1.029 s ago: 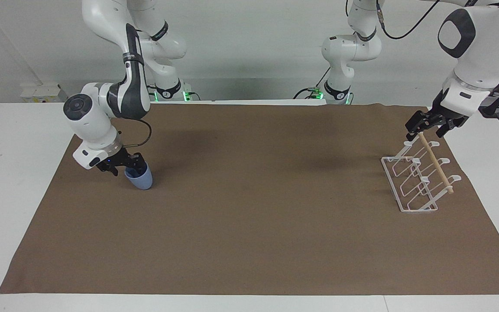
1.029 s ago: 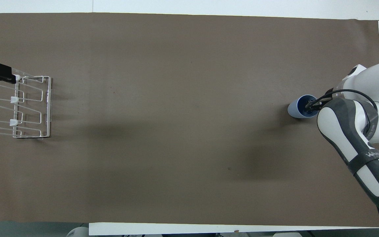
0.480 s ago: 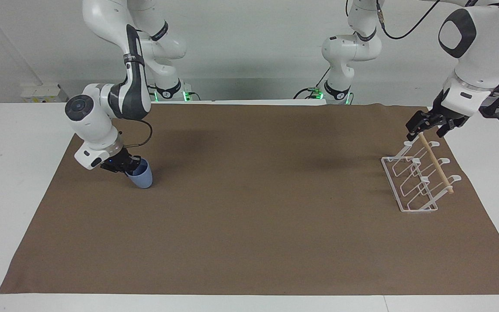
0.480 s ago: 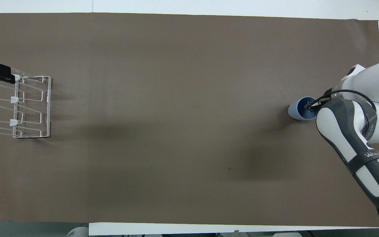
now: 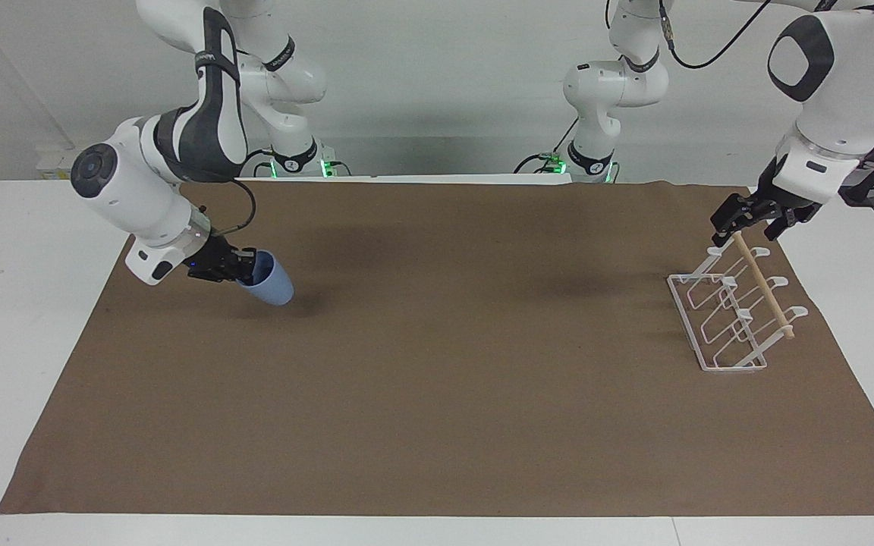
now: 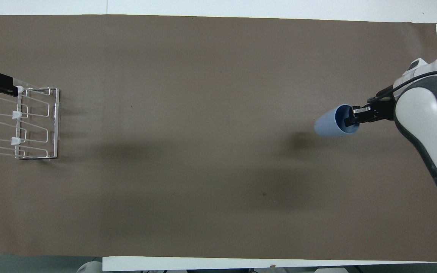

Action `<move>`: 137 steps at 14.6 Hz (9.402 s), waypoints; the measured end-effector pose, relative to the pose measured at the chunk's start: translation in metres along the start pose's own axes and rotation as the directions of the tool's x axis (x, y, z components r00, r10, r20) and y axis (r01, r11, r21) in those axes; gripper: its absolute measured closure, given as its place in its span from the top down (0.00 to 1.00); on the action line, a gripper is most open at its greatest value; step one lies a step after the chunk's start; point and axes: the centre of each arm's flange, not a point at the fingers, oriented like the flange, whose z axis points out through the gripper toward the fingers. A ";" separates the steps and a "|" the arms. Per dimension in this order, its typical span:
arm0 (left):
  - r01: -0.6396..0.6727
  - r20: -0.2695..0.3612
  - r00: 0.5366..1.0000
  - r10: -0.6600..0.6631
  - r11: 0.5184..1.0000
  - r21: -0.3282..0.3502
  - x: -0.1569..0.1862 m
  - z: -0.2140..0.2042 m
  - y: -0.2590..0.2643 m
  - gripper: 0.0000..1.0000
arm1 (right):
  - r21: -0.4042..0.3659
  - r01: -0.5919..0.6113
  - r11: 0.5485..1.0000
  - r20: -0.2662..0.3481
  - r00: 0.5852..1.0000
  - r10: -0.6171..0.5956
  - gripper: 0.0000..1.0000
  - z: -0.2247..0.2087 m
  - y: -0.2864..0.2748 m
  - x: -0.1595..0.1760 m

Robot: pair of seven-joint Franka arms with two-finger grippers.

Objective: Hang cup on cup holder
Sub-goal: 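Carry the cup toward the left gripper while the left gripper approaches, then close the left gripper on the cup's base end, then open the right gripper and withdraw it from the cup, then move the cup with the left gripper over the acrylic rack, then lower the cup onto a rack peg and open the left gripper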

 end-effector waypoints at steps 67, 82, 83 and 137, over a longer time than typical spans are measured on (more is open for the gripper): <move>0.991 0.049 0.109 -0.993 0.105 -0.081 -0.064 0.048 0.168 0.72 | 0.274 -0.119 0.954 -0.287 0.937 0.200 0.99 -0.016 -0.165 -0.014; 0.903 -0.909 0.257 -0.329 0.417 0.105 0.031 0.138 0.060 0.72 | -0.438 -0.201 0.876 -0.170 0.976 0.139 0.99 -0.166 -0.064 -0.060; 0.899 -0.926 0.251 -0.282 0.423 0.116 0.036 0.145 0.054 0.72 | -0.439 -0.205 0.875 -0.156 0.976 0.150 0.99 -0.167 -0.062 -0.060; 0.442 -0.030 0.896 -0.442 0.887 0.136 0.047 0.055 0.024 1.00 | -0.401 -0.231 0.887 -0.091 0.973 0.212 1.00 -0.173 -0.021 -0.070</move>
